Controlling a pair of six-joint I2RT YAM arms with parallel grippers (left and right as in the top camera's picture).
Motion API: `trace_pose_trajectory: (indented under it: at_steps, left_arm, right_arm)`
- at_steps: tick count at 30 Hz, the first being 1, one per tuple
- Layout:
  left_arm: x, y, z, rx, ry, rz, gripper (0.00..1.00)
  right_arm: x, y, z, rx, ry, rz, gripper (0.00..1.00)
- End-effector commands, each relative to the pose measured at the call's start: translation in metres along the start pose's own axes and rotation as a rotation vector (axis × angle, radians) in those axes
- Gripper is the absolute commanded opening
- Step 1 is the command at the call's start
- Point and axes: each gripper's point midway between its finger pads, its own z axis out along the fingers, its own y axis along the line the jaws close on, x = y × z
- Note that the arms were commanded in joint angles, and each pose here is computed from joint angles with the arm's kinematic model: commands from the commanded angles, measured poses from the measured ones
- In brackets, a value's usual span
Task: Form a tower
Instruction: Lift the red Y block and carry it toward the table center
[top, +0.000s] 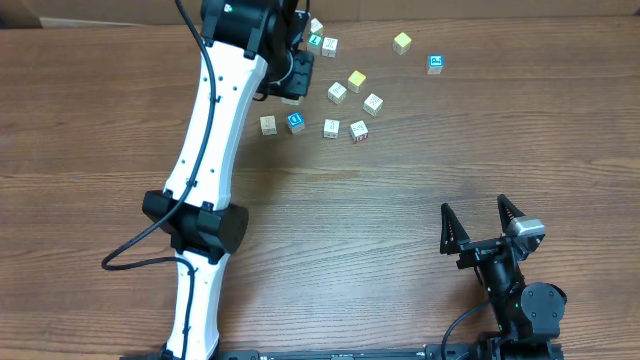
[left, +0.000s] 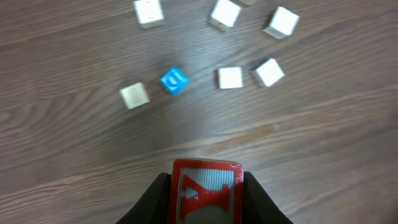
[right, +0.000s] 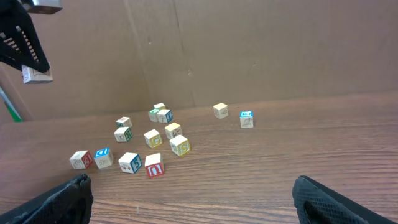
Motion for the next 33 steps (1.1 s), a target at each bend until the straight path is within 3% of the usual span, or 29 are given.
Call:
trace_pose_trajectory:
  at_steps: [1,8,17,28,33]
  left_arm:
    - [0.011,-0.028,-0.023,0.060,-0.016,0.030,0.20]
    - [0.067,-0.027,-0.047,-0.036,0.065,0.027,0.20]
    - [0.131,-0.028,-0.006,-0.095,0.283,-0.038,0.17]
    - [0.155,-0.054,0.084,-0.112,0.277,-0.150,0.18]
    - [0.155,-0.049,0.118,-0.214,0.164,-0.182,0.18]
  right_arm:
    - [0.002,0.000,0.000,-0.001,-0.002,-0.002,1.00]
    - [0.002,0.000,0.000,-0.001,-0.003,-0.002,1.00]
    - [0.002,0.000,0.000,-0.001,-0.003,-0.002,1.00]
    - [0.002,0.000,0.000,-0.001,-0.002,-0.002,1.00]
    - [0.002,0.000,0.000,-0.001,-0.003,-0.002,1.00]
